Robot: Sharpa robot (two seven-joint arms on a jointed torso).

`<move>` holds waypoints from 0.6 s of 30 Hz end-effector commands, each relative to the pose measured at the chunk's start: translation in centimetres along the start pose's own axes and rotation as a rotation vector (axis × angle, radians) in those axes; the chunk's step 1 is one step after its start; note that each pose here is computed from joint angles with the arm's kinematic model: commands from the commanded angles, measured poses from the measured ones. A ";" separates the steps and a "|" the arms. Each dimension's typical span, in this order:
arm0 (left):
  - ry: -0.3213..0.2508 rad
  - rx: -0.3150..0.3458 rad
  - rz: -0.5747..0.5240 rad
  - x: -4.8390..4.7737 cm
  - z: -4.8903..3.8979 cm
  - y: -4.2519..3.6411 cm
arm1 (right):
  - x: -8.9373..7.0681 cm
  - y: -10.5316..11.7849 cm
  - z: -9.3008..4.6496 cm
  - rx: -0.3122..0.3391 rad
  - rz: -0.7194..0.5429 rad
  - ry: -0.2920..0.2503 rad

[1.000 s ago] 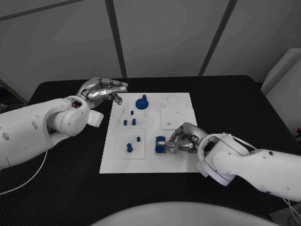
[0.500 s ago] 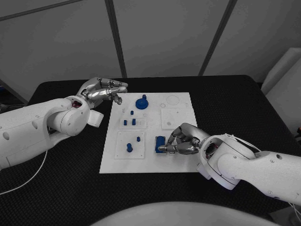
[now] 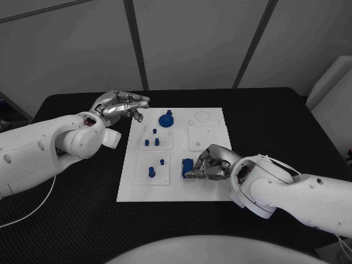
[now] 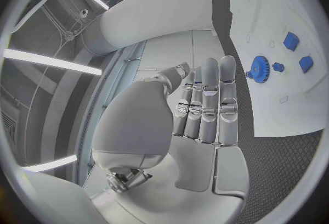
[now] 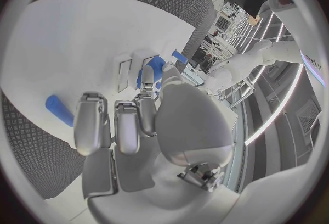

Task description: Assemble the parts on the task board

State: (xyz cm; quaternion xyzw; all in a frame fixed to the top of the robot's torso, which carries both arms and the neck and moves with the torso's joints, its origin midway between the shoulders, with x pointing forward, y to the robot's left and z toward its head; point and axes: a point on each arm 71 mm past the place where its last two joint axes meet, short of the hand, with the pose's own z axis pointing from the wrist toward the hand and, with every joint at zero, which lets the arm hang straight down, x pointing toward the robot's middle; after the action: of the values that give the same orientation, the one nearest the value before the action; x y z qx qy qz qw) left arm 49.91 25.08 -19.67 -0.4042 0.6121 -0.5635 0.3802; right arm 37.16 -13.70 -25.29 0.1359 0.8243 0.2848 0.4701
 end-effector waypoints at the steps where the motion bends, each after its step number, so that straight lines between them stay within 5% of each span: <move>1: 0.010 0.002 -0.006 0.11 0.04 -0.09 | 0.0 -0.2 0.1 0.029 -0.050 0.011; 10: 0.015 -0.001 -0.008 -0.03 -0.07 0.07 | -0.1 -0.5 0.0 0.037 -0.065 0.010; 18: -0.035 -0.013 -0.019 -1.90 -0.65 0.75 | -0.3 -0.9 -0.2 0.038 -0.071 0.011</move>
State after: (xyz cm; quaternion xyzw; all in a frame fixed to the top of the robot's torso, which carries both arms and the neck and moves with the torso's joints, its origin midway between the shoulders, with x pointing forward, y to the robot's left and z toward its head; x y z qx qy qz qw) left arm 49.93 27.11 -20.46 -0.4189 0.6109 -0.5484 0.3880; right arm 37.25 -14.69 -25.56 0.1225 0.8344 0.2546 0.4732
